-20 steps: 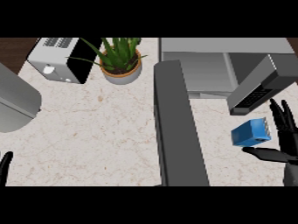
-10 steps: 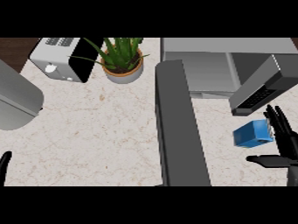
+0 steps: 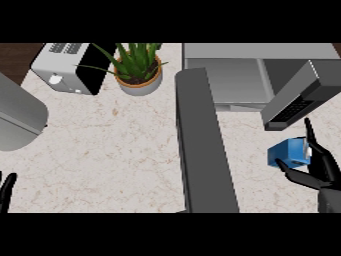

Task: Pick up the milk, place it into the microwave and close the microwave

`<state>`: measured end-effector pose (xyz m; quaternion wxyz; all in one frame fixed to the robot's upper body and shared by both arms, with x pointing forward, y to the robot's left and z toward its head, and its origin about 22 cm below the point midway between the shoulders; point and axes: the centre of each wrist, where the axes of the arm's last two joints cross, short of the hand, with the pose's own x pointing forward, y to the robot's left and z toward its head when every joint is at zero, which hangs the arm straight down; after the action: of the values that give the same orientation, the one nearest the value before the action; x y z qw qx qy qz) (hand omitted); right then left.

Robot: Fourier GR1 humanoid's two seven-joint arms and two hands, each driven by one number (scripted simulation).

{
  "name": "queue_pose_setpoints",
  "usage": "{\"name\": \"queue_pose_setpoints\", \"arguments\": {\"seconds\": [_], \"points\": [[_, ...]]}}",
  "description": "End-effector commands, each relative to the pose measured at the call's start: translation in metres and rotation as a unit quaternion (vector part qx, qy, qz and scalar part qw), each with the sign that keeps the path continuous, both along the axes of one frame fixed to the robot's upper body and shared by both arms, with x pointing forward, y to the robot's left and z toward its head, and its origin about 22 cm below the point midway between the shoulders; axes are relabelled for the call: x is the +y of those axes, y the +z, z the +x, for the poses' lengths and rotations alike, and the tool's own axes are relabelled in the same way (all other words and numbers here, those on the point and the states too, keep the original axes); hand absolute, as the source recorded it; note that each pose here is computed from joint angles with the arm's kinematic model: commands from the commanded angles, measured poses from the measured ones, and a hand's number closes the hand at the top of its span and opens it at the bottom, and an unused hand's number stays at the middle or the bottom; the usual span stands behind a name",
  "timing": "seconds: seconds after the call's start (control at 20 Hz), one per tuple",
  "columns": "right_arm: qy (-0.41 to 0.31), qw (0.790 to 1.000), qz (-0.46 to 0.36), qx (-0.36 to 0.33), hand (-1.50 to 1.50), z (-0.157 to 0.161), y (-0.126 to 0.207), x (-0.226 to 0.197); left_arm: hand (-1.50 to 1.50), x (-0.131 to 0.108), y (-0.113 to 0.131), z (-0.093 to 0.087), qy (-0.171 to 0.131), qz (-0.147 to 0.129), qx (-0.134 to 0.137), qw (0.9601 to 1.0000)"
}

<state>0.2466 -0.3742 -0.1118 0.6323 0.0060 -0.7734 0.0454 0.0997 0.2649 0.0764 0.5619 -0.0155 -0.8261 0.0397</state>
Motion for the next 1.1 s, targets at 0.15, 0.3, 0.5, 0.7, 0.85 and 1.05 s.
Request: {"name": "queue_pose_setpoints", "arguments": {"seconds": [0.15, 0.3, 0.5, 0.7, 0.85, 1.05], "points": [[0.015, 0.994, 0.062, -0.089, 1.5, 0.029, 0.017, 0.026, -1.5, -0.001, -0.007, 0.013, 0.009, -0.007, 0.007, 0.9999], [0.015, 0.994, 0.044, -0.099, 1.5, 0.028, 0.019, 0.026, -1.5, 0.002, 0.013, -0.008, 0.004, -0.003, -0.002, 1.0], [-0.026, 0.992, 0.041, -0.113, 1.5, 0.017, 0.007, 0.028, -1.5, 0.004, -0.001, 0.0, -0.011, -0.006, 0.0, 0.9999], [-0.004, 0.992, 0.053, -0.117, 1.5, 0.029, 0.017, 0.045, -1.5, 0.008, -0.006, -0.004, -0.001, -0.005, 0.001, 1.0], [0.022, 0.99, 0.079, -0.118, 1.5, 0.017, 0.009, 0.055, -1.5, -0.001, -0.002, -0.005, -0.007, -0.009, 0.005, 0.9999], [0.042, 0.989, 0.075, -0.122, 1.5, 0.028, 0.048, 0.055, -1.5, 0.0, 0.005, -0.009, -0.001, -0.01, -0.002, 0.9999]]}}
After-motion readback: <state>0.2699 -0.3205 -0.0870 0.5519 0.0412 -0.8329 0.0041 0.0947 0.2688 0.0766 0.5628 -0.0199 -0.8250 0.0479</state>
